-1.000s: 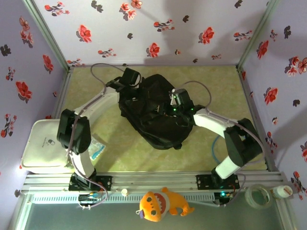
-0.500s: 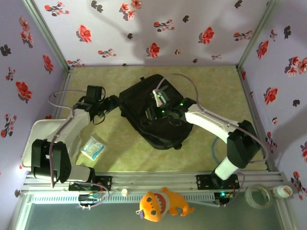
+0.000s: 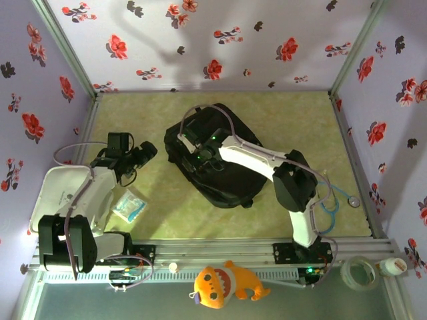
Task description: Pack the student bag
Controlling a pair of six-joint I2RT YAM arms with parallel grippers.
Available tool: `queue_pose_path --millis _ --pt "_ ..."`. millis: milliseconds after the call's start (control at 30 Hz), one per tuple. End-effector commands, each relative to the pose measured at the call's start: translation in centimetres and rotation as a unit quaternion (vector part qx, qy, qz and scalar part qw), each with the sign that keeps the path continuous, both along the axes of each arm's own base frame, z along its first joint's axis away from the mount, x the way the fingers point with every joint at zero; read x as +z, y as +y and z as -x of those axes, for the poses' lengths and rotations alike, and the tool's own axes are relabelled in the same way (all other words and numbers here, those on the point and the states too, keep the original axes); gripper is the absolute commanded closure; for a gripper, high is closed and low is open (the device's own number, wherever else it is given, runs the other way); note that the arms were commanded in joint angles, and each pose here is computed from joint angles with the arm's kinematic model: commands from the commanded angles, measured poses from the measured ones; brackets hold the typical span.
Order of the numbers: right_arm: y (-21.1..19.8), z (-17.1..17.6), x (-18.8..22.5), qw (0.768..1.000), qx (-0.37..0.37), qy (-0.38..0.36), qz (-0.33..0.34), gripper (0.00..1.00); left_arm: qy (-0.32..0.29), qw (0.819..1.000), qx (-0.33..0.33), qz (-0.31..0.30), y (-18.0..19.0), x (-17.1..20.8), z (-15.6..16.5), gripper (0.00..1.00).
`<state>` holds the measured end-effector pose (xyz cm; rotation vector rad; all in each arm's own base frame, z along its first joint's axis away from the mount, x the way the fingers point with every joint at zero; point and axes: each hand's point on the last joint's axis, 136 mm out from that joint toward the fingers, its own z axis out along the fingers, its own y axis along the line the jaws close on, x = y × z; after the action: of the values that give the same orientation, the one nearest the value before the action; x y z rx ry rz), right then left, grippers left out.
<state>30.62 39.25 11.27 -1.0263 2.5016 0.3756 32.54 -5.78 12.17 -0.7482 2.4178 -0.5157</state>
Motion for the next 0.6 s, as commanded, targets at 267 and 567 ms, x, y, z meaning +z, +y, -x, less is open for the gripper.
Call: queue_pose_path --millis 267,567 --pt "-1.0 -2.7 0.1 0.998 -0.044 -0.025 0.027 0.78 -0.003 1.0 0.0 -0.003 0.3 0.0 0.1 0.03" --pt "-2.7 -3.4 1.2 0.996 -0.084 -0.022 -0.01 0.86 -0.003 1.0 -0.003 0.004 0.0 -0.1 -0.2 0.03"
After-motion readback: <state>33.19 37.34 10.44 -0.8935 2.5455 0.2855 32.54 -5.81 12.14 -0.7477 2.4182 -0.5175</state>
